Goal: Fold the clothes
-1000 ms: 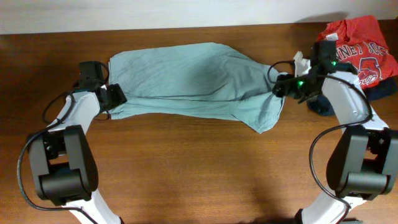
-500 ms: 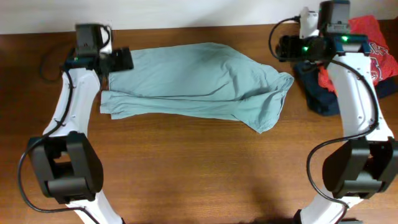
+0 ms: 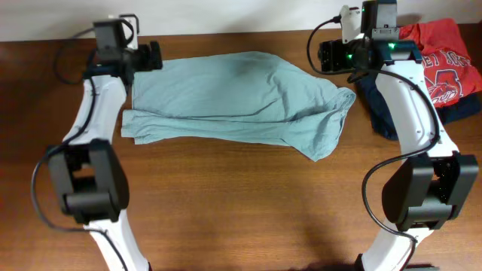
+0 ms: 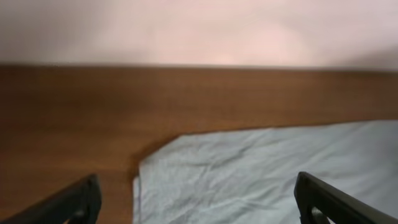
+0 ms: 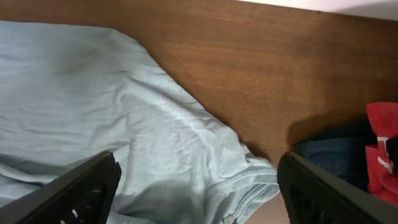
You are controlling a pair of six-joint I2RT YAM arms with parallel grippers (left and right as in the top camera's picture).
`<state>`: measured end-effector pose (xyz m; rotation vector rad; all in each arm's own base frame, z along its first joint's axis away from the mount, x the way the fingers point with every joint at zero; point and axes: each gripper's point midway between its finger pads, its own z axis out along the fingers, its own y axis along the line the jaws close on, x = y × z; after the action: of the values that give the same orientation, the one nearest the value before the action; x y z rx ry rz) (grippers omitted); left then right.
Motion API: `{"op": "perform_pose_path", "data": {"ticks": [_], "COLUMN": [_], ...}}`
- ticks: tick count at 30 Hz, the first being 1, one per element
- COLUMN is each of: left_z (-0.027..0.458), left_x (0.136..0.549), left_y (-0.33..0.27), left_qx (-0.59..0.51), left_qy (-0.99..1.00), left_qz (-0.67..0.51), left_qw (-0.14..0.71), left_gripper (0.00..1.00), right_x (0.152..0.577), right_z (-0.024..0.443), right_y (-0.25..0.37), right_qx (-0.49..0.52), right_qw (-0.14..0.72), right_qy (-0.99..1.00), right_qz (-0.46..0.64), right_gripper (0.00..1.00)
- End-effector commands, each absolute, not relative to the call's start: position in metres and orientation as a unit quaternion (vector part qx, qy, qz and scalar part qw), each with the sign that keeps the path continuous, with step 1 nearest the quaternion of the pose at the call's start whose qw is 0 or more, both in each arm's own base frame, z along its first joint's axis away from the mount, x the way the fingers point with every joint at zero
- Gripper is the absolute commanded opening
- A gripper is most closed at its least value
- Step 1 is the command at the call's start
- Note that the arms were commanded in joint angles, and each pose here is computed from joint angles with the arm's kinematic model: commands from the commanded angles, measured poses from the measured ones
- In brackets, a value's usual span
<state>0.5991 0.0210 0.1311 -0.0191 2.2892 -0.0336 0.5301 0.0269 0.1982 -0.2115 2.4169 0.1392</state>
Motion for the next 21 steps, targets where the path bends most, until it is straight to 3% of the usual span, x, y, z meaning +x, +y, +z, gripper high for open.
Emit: {"op": "perform_pose_path", "data": {"ticks": [1, 8, 21], "left_z": [0.096, 0.051, 0.035], "left_x": [0.605, 0.609, 0.623], "left_y": [0.023, 0.036, 0.052], "left_qx": [0.007, 0.01, -0.003], "left_qy": [0.919, 0.94, 0.943], "left_qz": [-0.01, 0.011, 0.029], "left_qw": [0.394, 0.34, 0.332], "left_gripper": [0.98, 0.98, 0.98], "right_x": [0.532, 0.528, 0.52], "right_z": [0.201, 0.197, 0.191], "right_y": [0.025, 0.025, 0.025], "right_qx": [-0.085, -0.084, -0.083], "right_qw": [0.351, 0.34, 0.321], "right_qy": [0.931, 0.936, 0.942], "right_qz": [0.046, 0.047, 0.049], "right_gripper": [0.85, 0.85, 0.86]}}
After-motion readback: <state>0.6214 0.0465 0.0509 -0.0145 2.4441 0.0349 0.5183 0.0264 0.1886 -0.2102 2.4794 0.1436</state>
